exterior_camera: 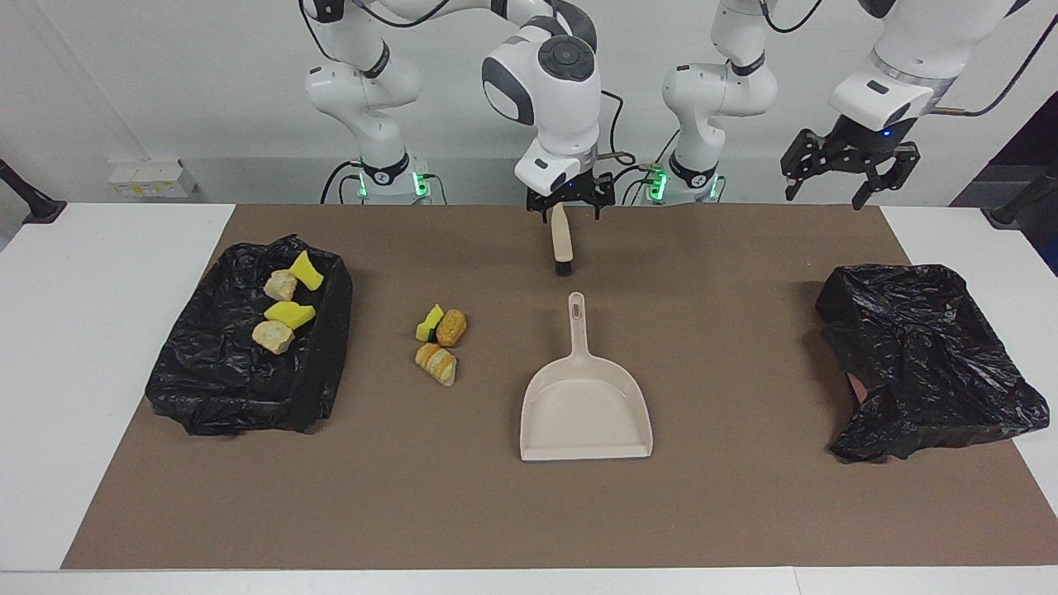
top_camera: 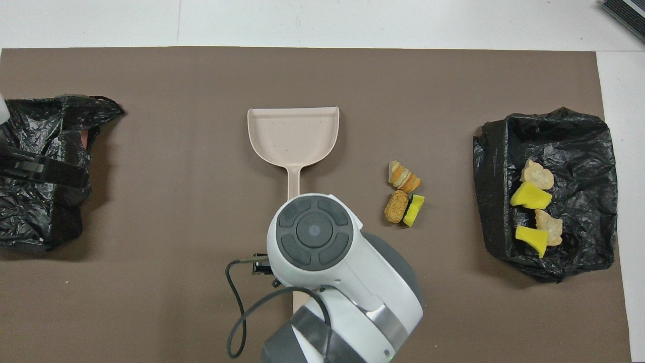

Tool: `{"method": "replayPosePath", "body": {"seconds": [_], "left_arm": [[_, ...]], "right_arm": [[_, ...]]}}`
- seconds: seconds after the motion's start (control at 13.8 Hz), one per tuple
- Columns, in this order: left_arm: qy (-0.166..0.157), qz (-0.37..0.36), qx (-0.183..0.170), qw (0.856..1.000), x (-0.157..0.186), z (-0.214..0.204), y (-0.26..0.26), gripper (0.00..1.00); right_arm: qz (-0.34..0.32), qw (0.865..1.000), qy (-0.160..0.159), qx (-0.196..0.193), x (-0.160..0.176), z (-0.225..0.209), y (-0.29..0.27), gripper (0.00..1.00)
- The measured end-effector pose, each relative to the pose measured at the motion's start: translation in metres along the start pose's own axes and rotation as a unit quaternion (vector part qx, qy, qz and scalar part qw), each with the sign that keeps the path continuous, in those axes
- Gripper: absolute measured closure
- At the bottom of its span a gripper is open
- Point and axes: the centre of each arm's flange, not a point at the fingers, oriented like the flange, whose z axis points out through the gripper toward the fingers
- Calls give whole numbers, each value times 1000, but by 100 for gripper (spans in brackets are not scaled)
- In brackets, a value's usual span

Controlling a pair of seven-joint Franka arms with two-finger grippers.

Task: Sweep and dump trash in bin

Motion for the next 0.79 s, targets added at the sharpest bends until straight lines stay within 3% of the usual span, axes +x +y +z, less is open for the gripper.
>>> {"method": "replayPosePath", "body": {"seconds": [0.22,0.36,0.58,0.79], "left_arm": [[25,-11,2,1000,15,12,37,0],[38,-20,0,999,27,35,66,0],[47,-31,-10,998,43,92,125,0],[43,-45,-25,998,48,154,189,0]], "right_arm": [[-2,999,-33,5,-68,45,0,0],[-12,999,-39,-4,-112,71,3,0],[-25,999,-27,-19,-160,113,7,0],[-36,999,4,-18,-179,156,14,0]]}}
